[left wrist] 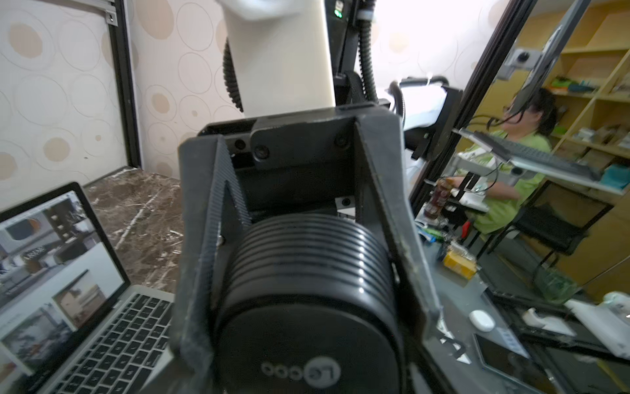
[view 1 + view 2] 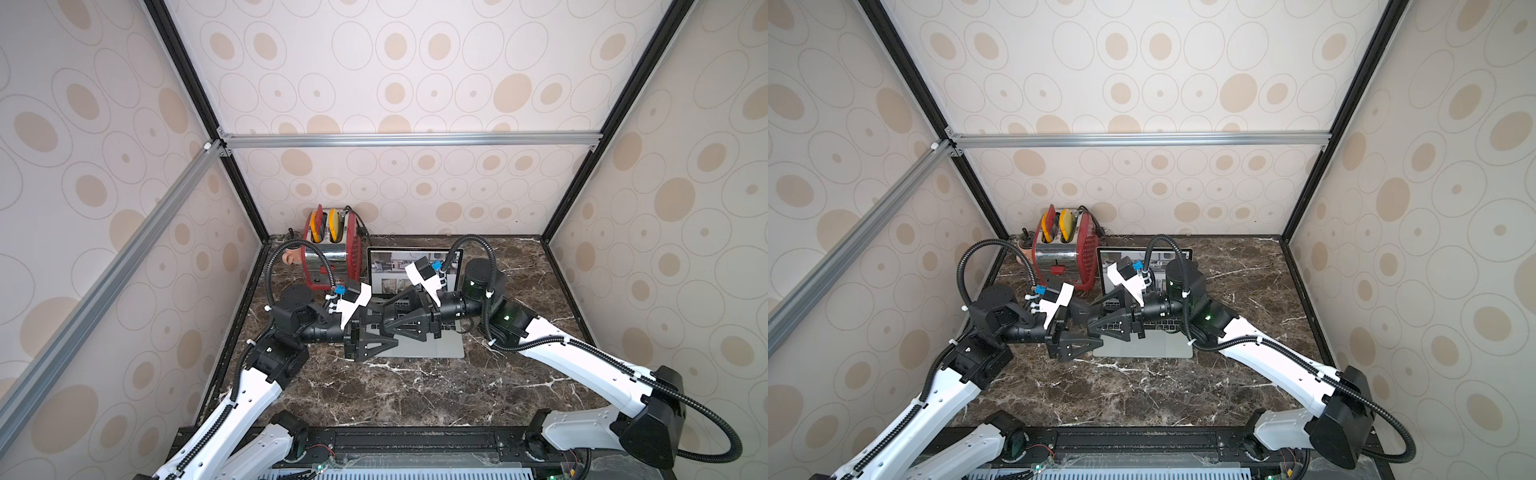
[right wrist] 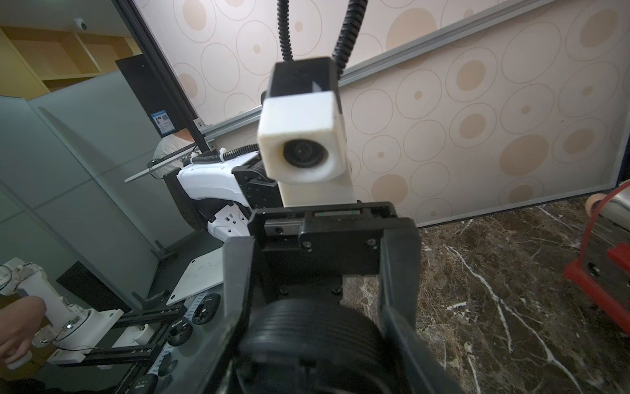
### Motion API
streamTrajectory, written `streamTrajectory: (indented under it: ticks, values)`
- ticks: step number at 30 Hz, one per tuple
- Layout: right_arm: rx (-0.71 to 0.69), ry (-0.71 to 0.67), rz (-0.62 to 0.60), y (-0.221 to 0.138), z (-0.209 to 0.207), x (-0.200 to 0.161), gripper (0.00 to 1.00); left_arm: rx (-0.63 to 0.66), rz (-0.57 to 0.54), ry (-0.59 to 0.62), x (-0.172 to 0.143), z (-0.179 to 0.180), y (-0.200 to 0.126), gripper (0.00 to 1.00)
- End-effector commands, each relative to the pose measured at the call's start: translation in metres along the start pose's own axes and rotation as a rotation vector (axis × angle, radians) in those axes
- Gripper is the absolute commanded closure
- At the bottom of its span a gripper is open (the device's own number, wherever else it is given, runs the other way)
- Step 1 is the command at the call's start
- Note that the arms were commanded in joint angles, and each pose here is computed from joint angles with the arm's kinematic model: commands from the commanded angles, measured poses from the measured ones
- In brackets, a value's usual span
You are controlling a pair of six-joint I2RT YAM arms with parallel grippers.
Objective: Insert the wireless mouse receiver into the laptop
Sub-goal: Adjust the mouse as needed.
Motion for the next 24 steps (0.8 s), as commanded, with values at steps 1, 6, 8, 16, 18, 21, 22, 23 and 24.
streamTrajectory:
  ticks: [1, 6, 8, 16, 18, 21, 22, 23, 24]
  values:
    - [0.058, -0.057, 0.004, -0.007, 0.020, 0.013, 0.82, 0.021, 0.005, 0.129, 0.014, -0.015, -0.008, 0.11]
    - [0.094, -0.050, 0.022, -0.009, 0.026, 0.013, 0.84, -0.049, 0.007, 0.168, 0.021, -0.021, -0.008, 0.12]
    - [0.099, -0.052, 0.020, -0.009, 0.028, 0.015, 0.85, -0.077, 0.014, 0.165, 0.022, -0.021, -0.006, 0.14]
    - [0.106, -0.068, 0.009, -0.009, 0.032, 0.019, 0.87, -0.130, 0.015, 0.155, 0.027, -0.019, -0.002, 0.18]
    - [0.104, -0.073, 0.008, -0.008, 0.032, 0.019, 0.87, -0.139, 0.011, 0.145, 0.028, -0.017, -0.001, 0.18]
    - [0.105, -0.079, 0.010, -0.006, 0.032, 0.018, 0.87, -0.139, 0.007, 0.136, 0.029, -0.015, 0.000, 0.19]
    - [0.106, -0.080, 0.010, -0.005, 0.032, 0.018, 0.87, -0.141, 0.005, 0.135, 0.029, -0.016, 0.001, 0.19]
    - [0.106, -0.080, 0.013, -0.004, 0.032, 0.018, 0.87, -0.138, 0.003, 0.134, 0.030, -0.015, 0.001, 0.20]
    - [0.103, -0.083, 0.014, -0.003, 0.031, 0.018, 0.87, -0.140, 0.003, 0.135, 0.030, -0.016, 0.002, 0.21]
Point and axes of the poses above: each gripper's point midway between its finger pads, its own y axis out along the fingers, its own z axis along the line the jaws close on, x = y × z, the point moved 8 cm from there along -y, back along the fingers, and after that the axes turned 2 degrees about -y, right-handed, at the moved point
